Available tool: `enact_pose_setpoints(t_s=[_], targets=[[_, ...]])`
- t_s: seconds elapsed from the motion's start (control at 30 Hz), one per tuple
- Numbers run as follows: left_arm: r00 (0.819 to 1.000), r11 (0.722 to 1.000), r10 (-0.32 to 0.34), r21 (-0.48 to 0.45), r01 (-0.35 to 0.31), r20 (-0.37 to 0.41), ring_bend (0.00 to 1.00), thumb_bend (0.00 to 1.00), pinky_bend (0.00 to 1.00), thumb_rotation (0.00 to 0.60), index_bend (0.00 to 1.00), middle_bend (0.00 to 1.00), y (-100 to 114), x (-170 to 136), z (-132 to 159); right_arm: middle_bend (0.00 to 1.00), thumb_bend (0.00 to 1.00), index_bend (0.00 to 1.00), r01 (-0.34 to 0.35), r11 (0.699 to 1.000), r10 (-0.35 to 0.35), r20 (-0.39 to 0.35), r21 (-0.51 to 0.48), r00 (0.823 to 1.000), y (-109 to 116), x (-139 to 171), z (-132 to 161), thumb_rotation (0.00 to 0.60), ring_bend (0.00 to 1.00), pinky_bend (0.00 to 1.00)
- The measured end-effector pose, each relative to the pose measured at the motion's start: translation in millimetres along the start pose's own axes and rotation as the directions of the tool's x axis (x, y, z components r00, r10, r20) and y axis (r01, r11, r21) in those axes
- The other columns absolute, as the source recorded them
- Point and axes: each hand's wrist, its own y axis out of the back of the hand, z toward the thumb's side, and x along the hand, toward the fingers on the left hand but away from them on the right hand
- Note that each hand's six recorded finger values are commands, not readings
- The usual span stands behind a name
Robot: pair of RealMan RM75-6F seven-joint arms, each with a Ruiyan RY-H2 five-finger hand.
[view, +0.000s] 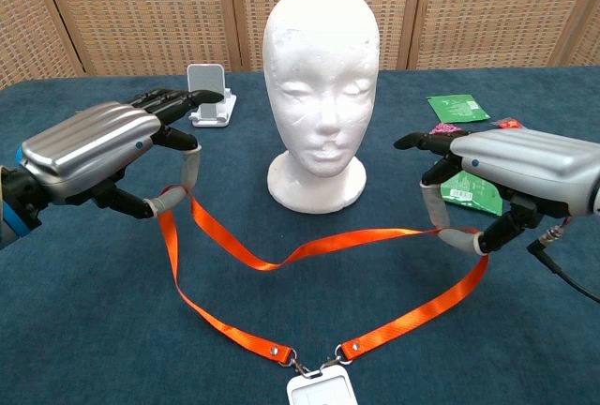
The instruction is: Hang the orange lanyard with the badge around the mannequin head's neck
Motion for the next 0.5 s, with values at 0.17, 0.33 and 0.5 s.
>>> enact_pose_setpoints(t_s=[0.17, 0.33, 0.5], targets=[[0.995, 0.998, 0.062, 0.019, -0.063, 0.074, 0.00, 0.46, 0.00, 0.600, 0.65, 0.00, 15.2, -1.2, 5.4, 0.05, 0.71, 0.76, 0.015, 1.000, -0.014, -0.052, 0.019, 0.999, 8.1, 4.2, 6.8, 0.600, 0.00, 0.00], [0.987, 0.994, 0.100, 0.032, -0.105, 0.122, 0.00, 0.46, 0.00, 0.600, 0.66, 0.00, 29.8, -0.7, 8.3, 0.04, 0.71, 0.76, 0.034, 0.998, -0.027, -0.107, 0.060, 0.994, 15.7, 9.5, 13.2, 0.600, 0.00, 0.00], [0.979, 0.991, 0.135, -0.012, -0.134, 0.151, 0.00, 0.46, 0.00, 0.600, 0.67, 0.00, 44.0, 2.6, 15.1, 0.03, 0.71, 0.76, 0.065, 0.992, -0.051, -0.133, 0.106, 0.990, 28.5, 15.1, 14.4, 0.600, 0.00, 0.00]])
